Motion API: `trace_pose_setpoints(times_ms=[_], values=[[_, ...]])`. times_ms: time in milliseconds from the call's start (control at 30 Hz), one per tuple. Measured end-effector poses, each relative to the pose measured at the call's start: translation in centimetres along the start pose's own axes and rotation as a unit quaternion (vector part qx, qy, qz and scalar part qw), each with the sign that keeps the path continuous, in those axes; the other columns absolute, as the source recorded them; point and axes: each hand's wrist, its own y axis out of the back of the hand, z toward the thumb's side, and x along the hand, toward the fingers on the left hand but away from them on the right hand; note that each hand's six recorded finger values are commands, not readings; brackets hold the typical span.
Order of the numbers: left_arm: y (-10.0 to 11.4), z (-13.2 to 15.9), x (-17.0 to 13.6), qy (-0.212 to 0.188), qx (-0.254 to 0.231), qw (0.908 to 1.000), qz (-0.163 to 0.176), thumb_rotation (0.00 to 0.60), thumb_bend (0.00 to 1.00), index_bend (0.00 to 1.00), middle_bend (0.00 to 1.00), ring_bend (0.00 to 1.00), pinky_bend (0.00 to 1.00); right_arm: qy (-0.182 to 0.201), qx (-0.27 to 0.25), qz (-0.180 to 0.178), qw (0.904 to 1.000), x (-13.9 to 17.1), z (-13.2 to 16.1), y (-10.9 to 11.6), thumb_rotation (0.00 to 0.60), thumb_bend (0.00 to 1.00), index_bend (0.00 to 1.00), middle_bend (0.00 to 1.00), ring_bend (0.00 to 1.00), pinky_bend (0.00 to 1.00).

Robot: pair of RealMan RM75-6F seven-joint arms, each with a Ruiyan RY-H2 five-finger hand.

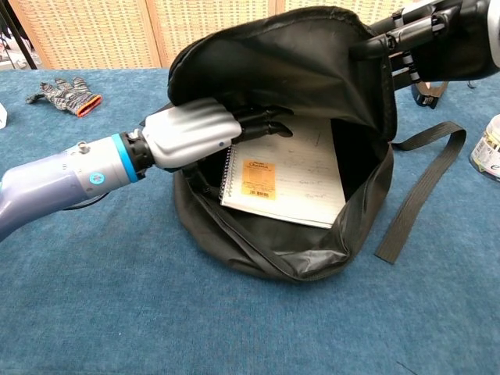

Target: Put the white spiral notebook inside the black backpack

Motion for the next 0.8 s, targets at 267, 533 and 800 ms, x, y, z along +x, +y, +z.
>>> trace_pose_setpoints(times_ms=[267,533,800], values=[[1.8,0.5,-2.7,-0.019,-0.105,0.9938,0.034,0.600,0.00,0.21,0.06,0.13,0.41,-0.017,-0.007,-0.048,0.9987,-1.7,-1.1,2.5,0.600,0.65,0.63,0.55,0.30,0.42],[6.0,0.7,-5.9,-0.051,-0.150,0.9817,0.105,0.600,0.00,0.26,0.11,0.16,0.42,-0.041,0.002,-0.056,0.9976,-2.4,-2.9,2.6,0.600,0.65,0.63,0.55,0.30,0.42],[9.7,-3.3,-7.5,0.002,-0.104,0.9851,0.137,0.600,0.00,0.30,0.14,0.18,0.42,-0.043,0.014,-0.045,0.9980,-1.9,-3.5,1.8,0.600,0.65,0.63,0.55,0.30,0.42]])
